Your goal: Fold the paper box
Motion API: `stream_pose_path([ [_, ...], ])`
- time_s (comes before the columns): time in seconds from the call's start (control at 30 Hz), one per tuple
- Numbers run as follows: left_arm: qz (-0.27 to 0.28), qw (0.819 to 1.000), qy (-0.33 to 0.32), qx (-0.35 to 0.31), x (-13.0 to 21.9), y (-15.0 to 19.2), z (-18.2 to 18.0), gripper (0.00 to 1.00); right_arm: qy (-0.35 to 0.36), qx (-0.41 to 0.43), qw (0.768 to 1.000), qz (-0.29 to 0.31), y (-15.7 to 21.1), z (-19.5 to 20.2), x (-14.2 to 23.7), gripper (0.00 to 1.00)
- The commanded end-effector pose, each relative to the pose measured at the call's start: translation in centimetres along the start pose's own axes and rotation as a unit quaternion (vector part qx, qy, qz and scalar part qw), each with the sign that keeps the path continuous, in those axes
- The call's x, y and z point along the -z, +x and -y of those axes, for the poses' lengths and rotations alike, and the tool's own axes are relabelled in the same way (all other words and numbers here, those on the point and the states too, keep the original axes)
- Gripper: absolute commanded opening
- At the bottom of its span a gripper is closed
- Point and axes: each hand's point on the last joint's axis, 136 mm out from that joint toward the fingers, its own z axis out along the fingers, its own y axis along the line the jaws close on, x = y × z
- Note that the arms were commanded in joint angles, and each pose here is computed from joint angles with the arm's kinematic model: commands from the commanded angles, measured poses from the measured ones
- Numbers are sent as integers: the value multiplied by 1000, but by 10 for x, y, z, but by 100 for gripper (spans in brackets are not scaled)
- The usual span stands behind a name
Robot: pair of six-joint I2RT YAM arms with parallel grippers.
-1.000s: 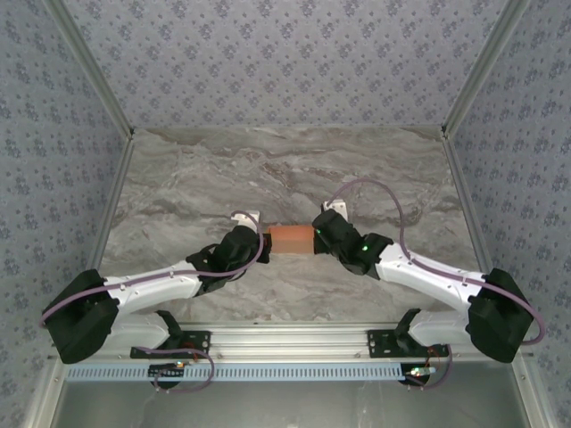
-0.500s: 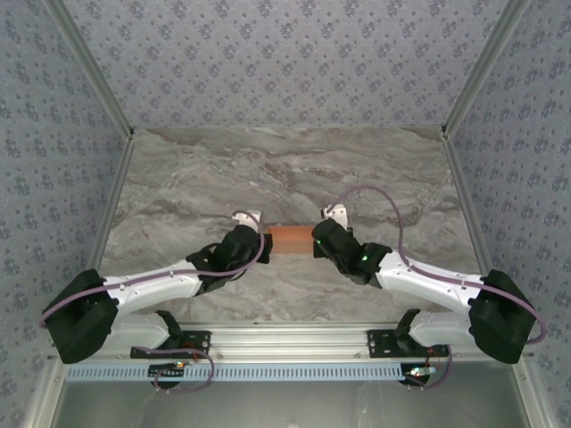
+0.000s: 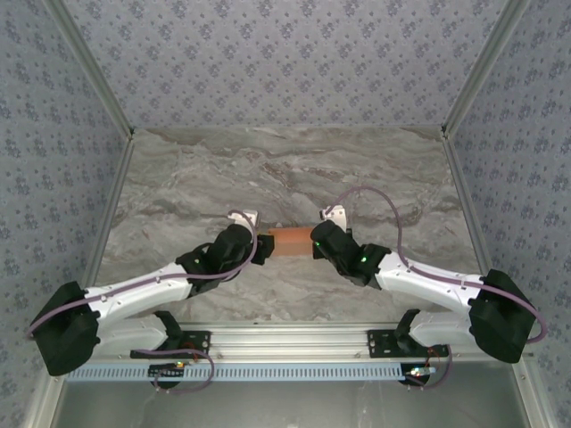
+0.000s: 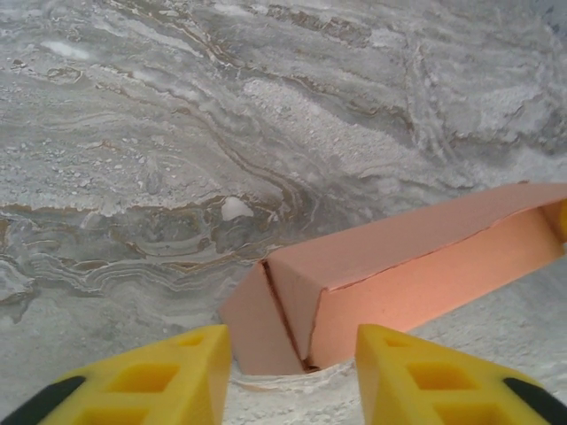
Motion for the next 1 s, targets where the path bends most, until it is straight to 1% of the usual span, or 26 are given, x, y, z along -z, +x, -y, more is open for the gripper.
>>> stream_pose_path([
  [0.0,12,1000,25,-8,11,-18,15,47,11,22,999,-25,16,4,0,4],
  [0.07,22,999,34,-6,15,-25,18,54,12,23,999,-26,17,4,0,4],
  [0.13,26,999,41,0,16,-34,21,57,12,23,999,-26,16,4,0,4],
  [0.33,-6,999,29,26,-2,-46,11,60,13,25,999,-25,15,3,1,4],
  [0.43,-29,999,17,32,-14,-42,6,60,13,26,999,-23,14,3,2,4],
  [0.6,-62,997,-3,36,-27,-26,-5,60,16,27,999,-23,15,5,3,4],
  [0.8,-77,996,-7,46,-27,-14,-15,59,16,28,999,-23,16,5,2,4],
  [0.97,-97,994,-4,56,-28,6,-19,58,16,28,999,-22,15,5,2,4],
])
